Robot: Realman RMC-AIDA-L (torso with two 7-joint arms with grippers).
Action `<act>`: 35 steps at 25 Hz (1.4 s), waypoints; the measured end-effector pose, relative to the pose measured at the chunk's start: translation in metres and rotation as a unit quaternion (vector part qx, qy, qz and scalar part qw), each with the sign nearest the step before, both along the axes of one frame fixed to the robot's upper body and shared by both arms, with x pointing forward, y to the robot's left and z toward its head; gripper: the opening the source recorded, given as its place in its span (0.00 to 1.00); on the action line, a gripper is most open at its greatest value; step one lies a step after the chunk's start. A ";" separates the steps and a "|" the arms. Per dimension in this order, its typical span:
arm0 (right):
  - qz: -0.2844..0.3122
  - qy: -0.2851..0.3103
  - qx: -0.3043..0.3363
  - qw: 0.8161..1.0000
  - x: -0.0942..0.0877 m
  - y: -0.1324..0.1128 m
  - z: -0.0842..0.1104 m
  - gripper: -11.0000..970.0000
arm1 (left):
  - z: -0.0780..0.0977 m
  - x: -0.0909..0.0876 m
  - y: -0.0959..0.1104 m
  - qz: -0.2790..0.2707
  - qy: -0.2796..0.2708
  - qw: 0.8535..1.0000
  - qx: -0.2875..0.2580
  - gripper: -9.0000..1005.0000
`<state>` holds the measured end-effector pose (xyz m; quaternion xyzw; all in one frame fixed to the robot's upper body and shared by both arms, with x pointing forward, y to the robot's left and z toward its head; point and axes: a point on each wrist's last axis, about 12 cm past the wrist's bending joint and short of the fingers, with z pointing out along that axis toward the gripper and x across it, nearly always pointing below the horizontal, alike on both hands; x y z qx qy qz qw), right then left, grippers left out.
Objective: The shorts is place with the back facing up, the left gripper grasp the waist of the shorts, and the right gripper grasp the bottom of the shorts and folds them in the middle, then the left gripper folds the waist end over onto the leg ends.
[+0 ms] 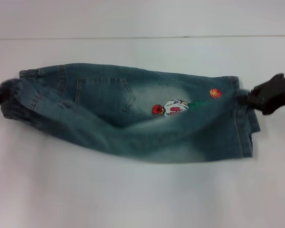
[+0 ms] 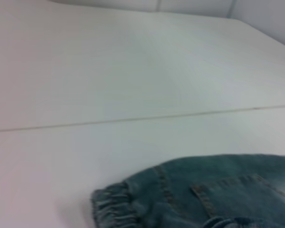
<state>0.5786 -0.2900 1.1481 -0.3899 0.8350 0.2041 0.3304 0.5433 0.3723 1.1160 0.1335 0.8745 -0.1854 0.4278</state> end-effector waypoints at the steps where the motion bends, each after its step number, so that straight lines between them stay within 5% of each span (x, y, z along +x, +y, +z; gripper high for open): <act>1: -0.010 -0.005 0.005 1.000 0.001 -0.002 0.000 0.03 | 0.000 0.002 0.001 0.008 -0.002 1.000 0.001 0.12; 9: -0.115 -0.038 0.038 0.992 0.017 -0.022 -0.004 0.03 | -0.002 0.016 -0.003 0.042 -0.014 0.999 0.015 0.14; 31: -0.192 -0.041 0.023 0.980 0.038 -0.019 -0.038 0.03 | -0.012 0.060 -0.043 0.030 -0.048 0.993 0.101 0.18; 35: -0.204 -0.034 0.026 0.978 0.037 -0.022 -0.039 0.14 | -0.013 0.062 -0.043 0.037 -0.052 0.992 0.107 0.19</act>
